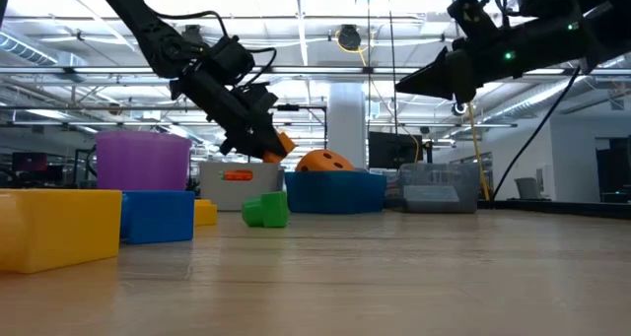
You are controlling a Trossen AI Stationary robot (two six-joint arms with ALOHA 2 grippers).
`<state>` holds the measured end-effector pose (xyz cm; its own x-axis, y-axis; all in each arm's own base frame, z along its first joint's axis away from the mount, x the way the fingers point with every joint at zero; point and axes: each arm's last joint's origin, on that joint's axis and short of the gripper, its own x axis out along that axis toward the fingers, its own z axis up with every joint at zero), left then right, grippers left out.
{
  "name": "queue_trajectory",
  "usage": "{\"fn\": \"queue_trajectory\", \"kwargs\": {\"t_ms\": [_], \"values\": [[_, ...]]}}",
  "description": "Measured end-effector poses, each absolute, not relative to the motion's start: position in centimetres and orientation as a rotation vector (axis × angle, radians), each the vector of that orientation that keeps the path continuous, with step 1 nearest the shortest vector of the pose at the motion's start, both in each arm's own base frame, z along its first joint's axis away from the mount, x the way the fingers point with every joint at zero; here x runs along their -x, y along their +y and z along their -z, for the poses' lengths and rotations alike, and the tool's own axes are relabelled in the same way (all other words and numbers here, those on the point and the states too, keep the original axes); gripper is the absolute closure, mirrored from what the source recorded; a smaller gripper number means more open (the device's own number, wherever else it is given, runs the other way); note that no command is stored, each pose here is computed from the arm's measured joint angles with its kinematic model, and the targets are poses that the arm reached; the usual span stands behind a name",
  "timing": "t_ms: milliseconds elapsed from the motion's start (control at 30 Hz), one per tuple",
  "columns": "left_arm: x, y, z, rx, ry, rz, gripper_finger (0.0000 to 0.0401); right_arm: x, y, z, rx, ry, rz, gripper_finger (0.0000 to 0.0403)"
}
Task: Pick & Place Toys
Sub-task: Put the orange game piece into the gray bin
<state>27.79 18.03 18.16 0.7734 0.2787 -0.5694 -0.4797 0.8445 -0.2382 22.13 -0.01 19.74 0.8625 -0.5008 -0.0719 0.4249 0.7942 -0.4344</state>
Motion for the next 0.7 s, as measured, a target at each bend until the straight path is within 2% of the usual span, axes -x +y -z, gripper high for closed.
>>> {"fn": "queue_trajectory", "kwargs": {"t_ms": [167, 467, 700], "values": [[-27.9, 18.2, -18.5, 0.383, 0.576, -0.433, 0.024, -21.9, 0.0, -19.5, 0.42, 0.181, 0.502, 0.0243], [-28.5, 17.9, -20.3, 0.315, 0.782, -0.549, 0.024, -21.9, 0.0, -19.5, 0.421, 0.182, 0.502, 0.0243], [-27.9, 17.6, -19.9, 0.354, 0.873, -0.57, 0.024, -21.9, 0.0, -19.5, 0.405, 0.178, 0.503, 0.0243]]}}
